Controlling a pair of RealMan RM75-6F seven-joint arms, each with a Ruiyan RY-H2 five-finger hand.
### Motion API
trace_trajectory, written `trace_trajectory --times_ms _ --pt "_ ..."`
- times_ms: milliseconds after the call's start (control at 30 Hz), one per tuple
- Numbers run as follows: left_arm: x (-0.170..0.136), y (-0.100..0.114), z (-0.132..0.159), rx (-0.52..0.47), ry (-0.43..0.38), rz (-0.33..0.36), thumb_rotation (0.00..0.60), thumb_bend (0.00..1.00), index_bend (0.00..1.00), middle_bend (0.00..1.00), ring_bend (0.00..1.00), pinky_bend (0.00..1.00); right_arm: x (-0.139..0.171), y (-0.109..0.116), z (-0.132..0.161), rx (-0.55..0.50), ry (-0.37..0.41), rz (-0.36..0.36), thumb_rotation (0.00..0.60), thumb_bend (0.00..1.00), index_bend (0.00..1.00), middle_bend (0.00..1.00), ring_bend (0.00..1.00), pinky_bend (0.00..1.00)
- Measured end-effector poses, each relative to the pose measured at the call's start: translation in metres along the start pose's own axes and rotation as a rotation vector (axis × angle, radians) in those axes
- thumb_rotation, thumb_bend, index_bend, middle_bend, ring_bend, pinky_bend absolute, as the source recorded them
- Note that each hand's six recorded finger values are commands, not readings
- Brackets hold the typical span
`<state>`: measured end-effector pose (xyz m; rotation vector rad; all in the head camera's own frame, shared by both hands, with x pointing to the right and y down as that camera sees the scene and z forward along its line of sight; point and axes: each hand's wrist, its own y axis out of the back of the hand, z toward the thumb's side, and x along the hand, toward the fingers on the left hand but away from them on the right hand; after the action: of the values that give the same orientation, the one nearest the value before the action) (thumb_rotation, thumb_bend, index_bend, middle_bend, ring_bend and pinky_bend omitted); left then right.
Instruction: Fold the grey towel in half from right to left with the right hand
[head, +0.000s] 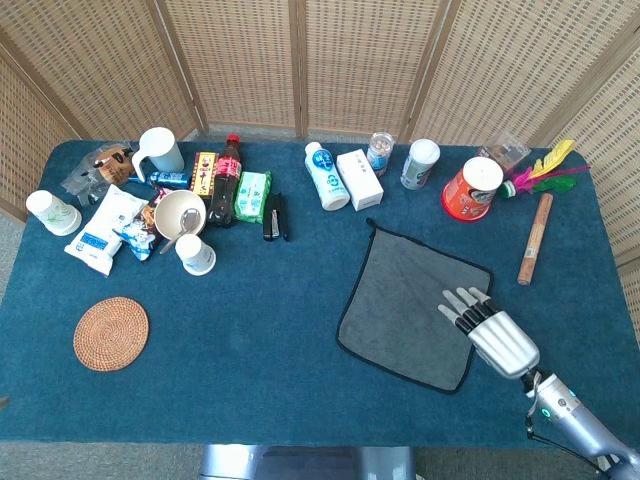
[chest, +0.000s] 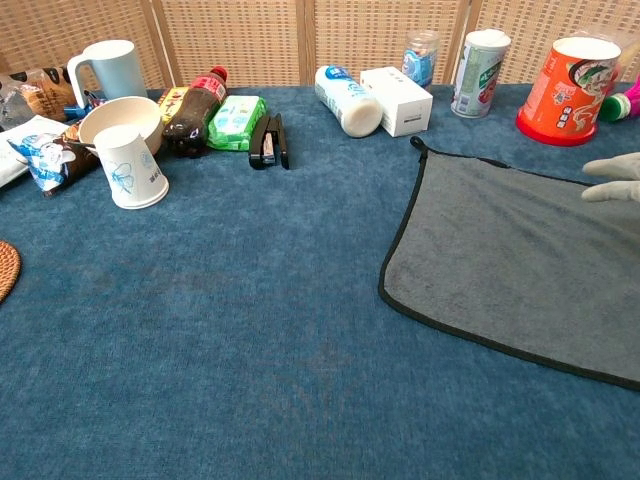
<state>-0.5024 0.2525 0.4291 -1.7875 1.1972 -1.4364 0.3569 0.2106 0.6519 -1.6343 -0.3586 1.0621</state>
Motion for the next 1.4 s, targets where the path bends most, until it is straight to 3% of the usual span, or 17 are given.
trace_trajectory --times_ms 433,900,1400 --pt "0.0 0.001 -0.002 -0.005 0.002 -0.002 0.6 0.2 0.01 0.0 0.0 0.01 -0.014 -0.012 -0.007 0.06 0.004 0.014 0.6 0.0 0.11 0.0 0.0 0.26" --pt "0.0 -0.002 0.001 0.001 -0.002 -0.013 0.6 0.2 0.01 0.0 0.0 0.01 -0.019 -0.021 -0.013 0.151 0.044 0.031 0.6 0.0 0.11 0.02 0.0 0.29" --pt "0.001 -0.003 0.001 0.001 -0.001 -0.018 0.6 0.2 0.01 0.0 0.0 0.01 -0.022 -0.033 -0.012 0.156 0.061 0.047 0.6 0.0 0.11 0.02 0.02 0.3"
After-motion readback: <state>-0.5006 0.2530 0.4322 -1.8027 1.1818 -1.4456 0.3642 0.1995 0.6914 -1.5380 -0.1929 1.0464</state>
